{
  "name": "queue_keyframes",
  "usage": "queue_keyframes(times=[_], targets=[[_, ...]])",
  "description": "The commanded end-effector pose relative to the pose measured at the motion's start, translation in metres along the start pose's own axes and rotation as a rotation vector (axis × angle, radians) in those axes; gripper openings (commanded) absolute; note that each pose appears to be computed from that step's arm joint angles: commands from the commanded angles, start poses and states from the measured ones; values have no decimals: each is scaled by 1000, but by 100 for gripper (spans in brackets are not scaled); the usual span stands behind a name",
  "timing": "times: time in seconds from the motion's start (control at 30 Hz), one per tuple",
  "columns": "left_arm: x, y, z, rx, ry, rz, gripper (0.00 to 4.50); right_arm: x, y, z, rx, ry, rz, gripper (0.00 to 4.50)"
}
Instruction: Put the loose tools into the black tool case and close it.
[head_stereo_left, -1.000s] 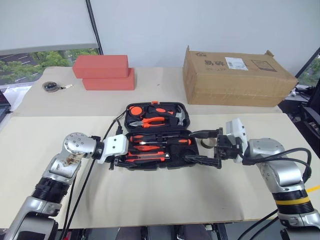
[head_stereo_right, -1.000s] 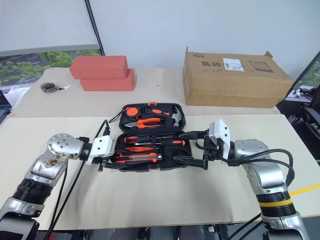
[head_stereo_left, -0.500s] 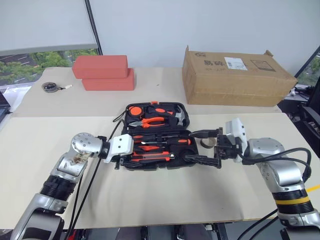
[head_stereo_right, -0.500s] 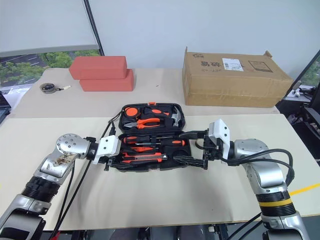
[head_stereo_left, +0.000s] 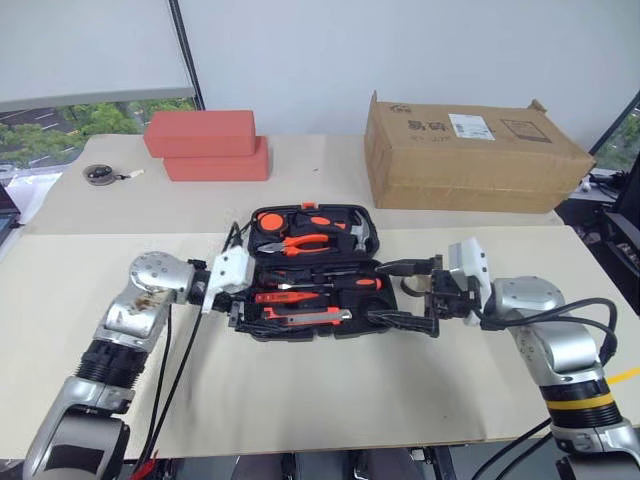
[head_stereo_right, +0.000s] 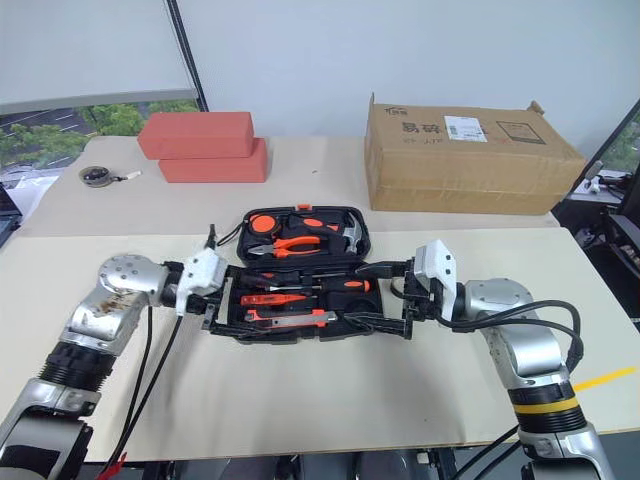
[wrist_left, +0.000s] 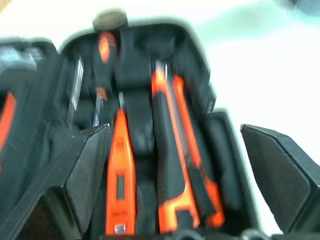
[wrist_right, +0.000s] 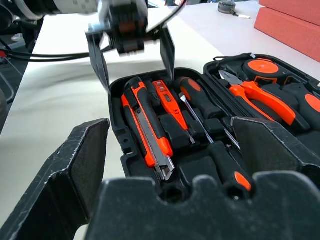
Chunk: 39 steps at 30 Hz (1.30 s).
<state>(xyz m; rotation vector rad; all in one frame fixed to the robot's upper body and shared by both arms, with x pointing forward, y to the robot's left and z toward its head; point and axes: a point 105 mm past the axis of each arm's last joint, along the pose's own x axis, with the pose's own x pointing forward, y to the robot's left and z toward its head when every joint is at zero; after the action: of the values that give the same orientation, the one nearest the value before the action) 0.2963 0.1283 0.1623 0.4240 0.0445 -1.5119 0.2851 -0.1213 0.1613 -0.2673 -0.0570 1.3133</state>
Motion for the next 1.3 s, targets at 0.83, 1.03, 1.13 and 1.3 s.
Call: queue_keyframes(times=[0.83,1.03,1.13,1.3], targets=[[62,-18,-88,85,228,-48,3,-4,0,9,-52,-21,-40,450],[63,-24,-117,35,302,-31,3,-6,-1,8,-52,-16,-52,450],[63,-27,-126,20,319,-31,3,-6,-1,8,-53,-13,-56,450],[63,-17,-114,31,246,33,3,-11,-11,-1,-52,49,-119,450]])
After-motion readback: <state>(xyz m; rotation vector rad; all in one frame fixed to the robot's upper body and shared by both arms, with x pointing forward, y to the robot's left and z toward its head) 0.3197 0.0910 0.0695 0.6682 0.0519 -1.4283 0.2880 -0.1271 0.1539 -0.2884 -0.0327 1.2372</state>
